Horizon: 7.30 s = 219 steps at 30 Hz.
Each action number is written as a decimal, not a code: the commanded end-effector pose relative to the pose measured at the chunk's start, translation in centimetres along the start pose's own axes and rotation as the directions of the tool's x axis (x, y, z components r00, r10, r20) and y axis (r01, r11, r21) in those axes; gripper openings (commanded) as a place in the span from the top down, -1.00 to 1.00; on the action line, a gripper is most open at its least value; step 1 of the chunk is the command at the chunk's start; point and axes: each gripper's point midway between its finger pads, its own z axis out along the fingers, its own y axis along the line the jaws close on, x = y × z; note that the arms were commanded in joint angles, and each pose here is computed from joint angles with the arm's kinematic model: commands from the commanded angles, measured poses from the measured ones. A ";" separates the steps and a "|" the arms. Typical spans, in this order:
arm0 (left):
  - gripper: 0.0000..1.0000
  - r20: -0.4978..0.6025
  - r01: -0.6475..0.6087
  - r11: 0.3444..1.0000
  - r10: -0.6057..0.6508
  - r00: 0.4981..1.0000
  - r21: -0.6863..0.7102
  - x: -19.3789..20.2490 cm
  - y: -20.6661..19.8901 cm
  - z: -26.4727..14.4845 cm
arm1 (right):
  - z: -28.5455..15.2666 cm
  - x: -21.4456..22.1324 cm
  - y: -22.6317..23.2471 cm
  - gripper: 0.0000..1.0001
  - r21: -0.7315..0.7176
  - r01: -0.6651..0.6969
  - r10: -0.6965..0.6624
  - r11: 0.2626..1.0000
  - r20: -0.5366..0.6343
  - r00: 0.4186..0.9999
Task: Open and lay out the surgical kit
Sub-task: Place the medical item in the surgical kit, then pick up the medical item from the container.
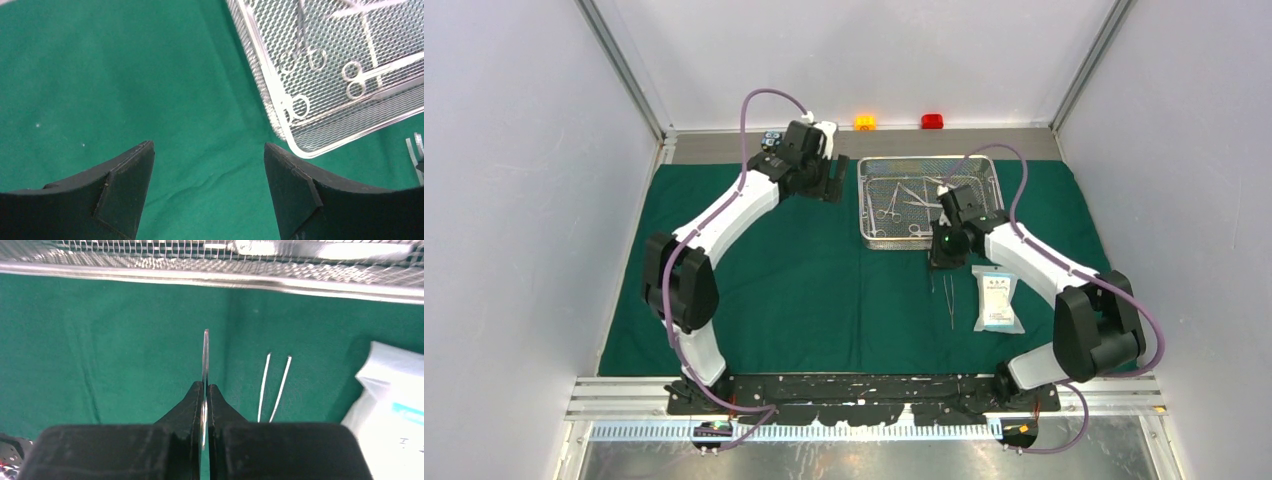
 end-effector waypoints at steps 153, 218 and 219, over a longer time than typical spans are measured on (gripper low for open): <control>-0.98 0.197 -0.035 0.990 0.062 0.978 -0.138 0.7 5.2 -5.7 | 0.4 3.2 5.6 0.05 -0.203 -0.053 0.072 0.978 0.088 0.993; -0.98 0.101 -0.243 0.962 0.232 0.968 0.124 0.6 0.9 -4.2 | 10.9 -24.9 -6.9 0.04 0.162 0.775 -0.775 0.611 -0.079 0.627; -0.98 0.103 -0.245 0.962 0.233 0.967 0.121 0.4 0.9 -4.2 | 11.1 -24.9 -6.8 0.05 0.147 0.779 -0.779 0.610 -0.072 0.623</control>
